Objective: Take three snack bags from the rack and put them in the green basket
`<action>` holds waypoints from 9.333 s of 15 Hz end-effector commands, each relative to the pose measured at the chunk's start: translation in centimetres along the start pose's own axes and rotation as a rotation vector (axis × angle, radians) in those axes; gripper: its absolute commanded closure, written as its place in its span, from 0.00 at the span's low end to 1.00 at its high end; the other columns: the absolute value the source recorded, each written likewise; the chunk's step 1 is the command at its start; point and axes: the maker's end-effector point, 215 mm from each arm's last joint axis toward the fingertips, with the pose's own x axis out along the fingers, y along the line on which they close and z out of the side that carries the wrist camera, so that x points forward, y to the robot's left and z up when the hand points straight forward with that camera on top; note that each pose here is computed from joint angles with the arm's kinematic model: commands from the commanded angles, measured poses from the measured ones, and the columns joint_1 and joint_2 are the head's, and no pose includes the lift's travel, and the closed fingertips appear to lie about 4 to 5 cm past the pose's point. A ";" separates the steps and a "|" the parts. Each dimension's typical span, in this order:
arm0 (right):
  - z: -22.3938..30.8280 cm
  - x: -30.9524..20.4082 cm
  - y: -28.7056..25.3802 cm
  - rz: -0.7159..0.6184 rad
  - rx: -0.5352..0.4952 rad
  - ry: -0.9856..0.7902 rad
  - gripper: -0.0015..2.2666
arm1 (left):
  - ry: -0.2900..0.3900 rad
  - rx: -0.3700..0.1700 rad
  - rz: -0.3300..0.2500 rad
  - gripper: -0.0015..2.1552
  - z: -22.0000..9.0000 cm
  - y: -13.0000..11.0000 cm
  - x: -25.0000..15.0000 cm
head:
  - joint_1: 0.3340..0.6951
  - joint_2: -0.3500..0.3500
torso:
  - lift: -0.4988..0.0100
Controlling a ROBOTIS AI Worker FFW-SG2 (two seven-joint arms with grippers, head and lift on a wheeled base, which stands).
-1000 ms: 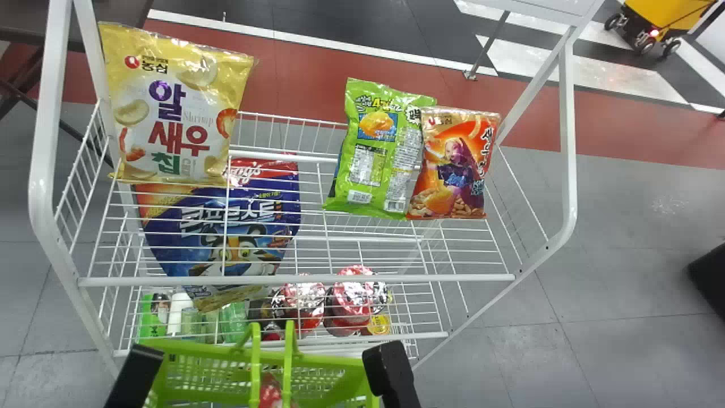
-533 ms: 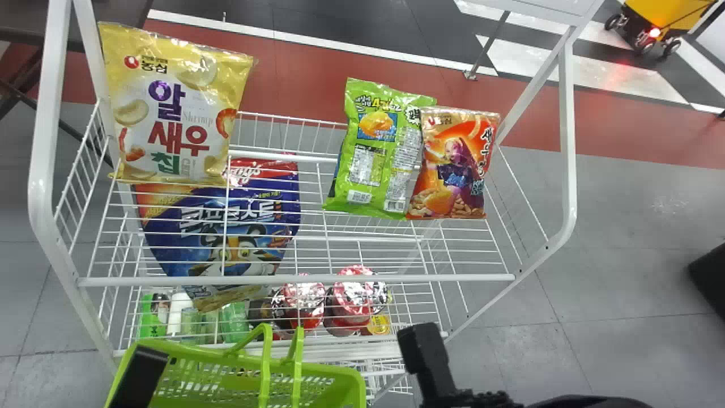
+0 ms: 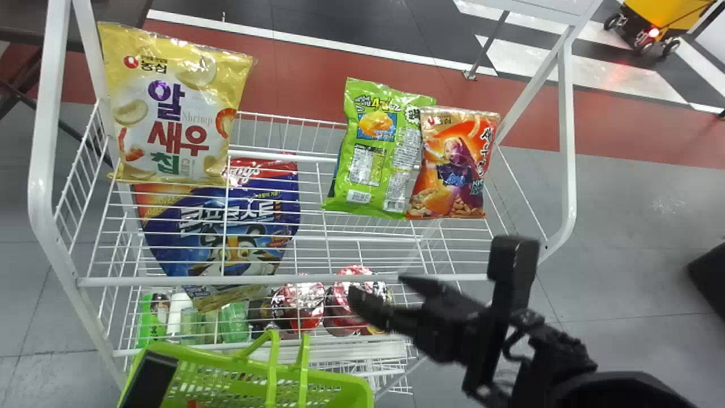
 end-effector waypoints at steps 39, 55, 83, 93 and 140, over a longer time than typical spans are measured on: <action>4.1 -1.0 -0.3 -0.036 -0.060 0.020 0.93 | -0.003 -0.001 0.008 0.81 1.4 1.3 -1.3 | 1.00 0.00 | 0.95; -19.2 -7.7 11.6 0.249 0.204 0.697 0.93 | -0.045 0.057 0.005 0.81 2.9 -0.9 -1.3 | 1.00 0.00 | 0.95; 11.4 4.8 -17.9 -0.330 -0.060 -0.296 0.04 | -0.031 0.038 0.021 0.81 2.0 -0.2 -1.3 | 1.00 0.00 | 0.95; 8.8 8.7 -21.3 -0.286 -0.024 -0.184 0.61 | -0.032 0.033 0.028 0.81 2.6 0.5 -1.5 | 1.00 0.00 | 0.95; -0.4 -0.4 6.0 0.100 -0.113 -0.118 0.04 | -0.155 0.045 0.026 0.81 5.0 -0.9 -3.5 | 1.00 0.00 | 0.95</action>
